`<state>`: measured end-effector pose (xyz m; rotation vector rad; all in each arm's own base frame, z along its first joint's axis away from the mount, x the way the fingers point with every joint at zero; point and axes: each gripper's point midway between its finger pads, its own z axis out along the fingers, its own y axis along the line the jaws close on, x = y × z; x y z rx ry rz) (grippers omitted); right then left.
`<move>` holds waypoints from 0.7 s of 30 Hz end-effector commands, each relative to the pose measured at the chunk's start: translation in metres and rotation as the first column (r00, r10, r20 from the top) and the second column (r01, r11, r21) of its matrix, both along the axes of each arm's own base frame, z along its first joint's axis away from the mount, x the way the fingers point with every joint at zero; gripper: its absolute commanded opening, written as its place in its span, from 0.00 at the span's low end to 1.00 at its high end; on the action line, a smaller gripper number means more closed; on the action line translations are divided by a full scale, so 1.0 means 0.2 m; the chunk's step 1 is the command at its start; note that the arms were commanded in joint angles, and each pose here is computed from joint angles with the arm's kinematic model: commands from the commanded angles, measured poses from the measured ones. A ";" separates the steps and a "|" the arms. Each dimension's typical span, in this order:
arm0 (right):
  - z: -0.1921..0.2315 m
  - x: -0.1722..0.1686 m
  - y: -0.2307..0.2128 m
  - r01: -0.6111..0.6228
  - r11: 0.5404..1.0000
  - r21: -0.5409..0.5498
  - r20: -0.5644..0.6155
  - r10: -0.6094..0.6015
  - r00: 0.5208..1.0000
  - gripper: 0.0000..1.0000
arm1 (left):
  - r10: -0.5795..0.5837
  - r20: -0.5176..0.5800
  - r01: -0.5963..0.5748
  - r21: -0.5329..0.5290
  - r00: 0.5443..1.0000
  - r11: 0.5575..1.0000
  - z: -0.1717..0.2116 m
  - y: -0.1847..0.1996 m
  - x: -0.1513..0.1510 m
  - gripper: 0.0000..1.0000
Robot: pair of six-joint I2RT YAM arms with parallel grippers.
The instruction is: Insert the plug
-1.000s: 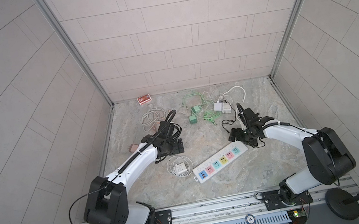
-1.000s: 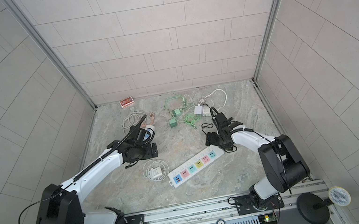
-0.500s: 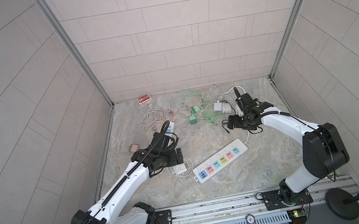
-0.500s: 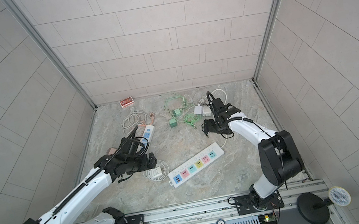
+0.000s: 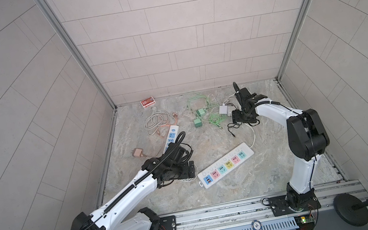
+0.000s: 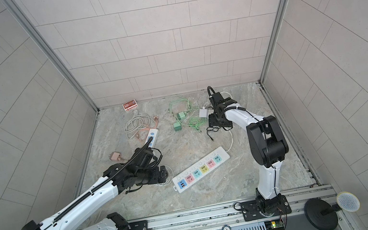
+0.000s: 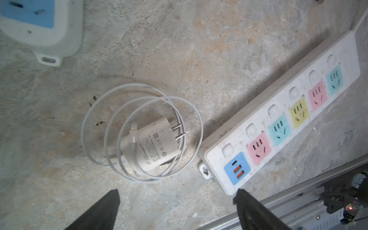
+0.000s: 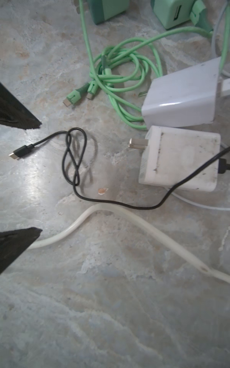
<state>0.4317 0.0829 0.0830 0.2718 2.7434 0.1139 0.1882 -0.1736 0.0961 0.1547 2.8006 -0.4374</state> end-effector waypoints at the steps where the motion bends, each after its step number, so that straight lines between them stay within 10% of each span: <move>1: 0.02 0.07 0.03 -0.008 1.000 0.023 0.017 0.008 1.000 0.72 | -0.042 0.038 0.042 -0.015 0.998 0.999 0.05 -0.07 0.04 0.97; 21: -0.11 0.36 -0.01 0.060 0.997 -0.058 0.009 -0.059 0.998 0.62 | -0.155 -0.021 0.154 -0.050 0.988 0.987 -0.07 -0.21 -0.02 0.96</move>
